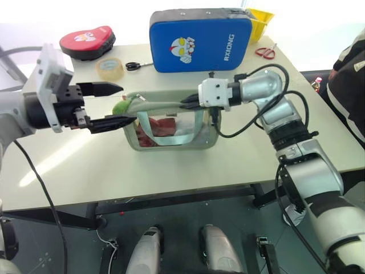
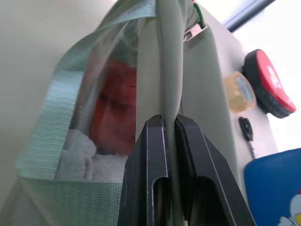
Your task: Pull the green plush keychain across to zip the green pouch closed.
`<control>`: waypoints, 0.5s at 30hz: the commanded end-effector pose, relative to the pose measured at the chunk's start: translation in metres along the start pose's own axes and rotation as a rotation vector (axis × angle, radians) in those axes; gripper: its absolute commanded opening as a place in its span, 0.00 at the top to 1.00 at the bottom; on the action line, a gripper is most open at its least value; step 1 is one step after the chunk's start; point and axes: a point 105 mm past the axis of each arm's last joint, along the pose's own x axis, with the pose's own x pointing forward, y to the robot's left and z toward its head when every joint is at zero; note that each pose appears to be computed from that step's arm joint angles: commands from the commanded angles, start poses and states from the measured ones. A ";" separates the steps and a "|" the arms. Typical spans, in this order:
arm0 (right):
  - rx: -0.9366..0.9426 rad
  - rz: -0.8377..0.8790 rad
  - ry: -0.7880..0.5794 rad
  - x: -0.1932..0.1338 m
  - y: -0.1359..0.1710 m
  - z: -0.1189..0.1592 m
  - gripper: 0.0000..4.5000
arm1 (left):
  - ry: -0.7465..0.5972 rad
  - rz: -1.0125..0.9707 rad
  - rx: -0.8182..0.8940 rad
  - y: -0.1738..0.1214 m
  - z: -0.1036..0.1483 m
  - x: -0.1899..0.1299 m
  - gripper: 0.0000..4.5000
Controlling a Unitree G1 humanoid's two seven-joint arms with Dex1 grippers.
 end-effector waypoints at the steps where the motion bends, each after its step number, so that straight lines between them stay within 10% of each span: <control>1: 0.034 0.036 -0.045 -0.010 -0.003 0.018 0.99 | -0.026 0.009 0.059 -0.001 0.015 -0.004 0.00; 7: 0.102 0.038 -0.063 -0.012 0.000 0.026 0.99 | -0.021 0.003 0.059 0.001 0.014 -0.003 0.00; 15: 0.162 0.023 -0.059 -0.030 -0.007 0.033 0.11 | 0.031 0.132 -0.003 0.028 -0.008 -0.025 0.00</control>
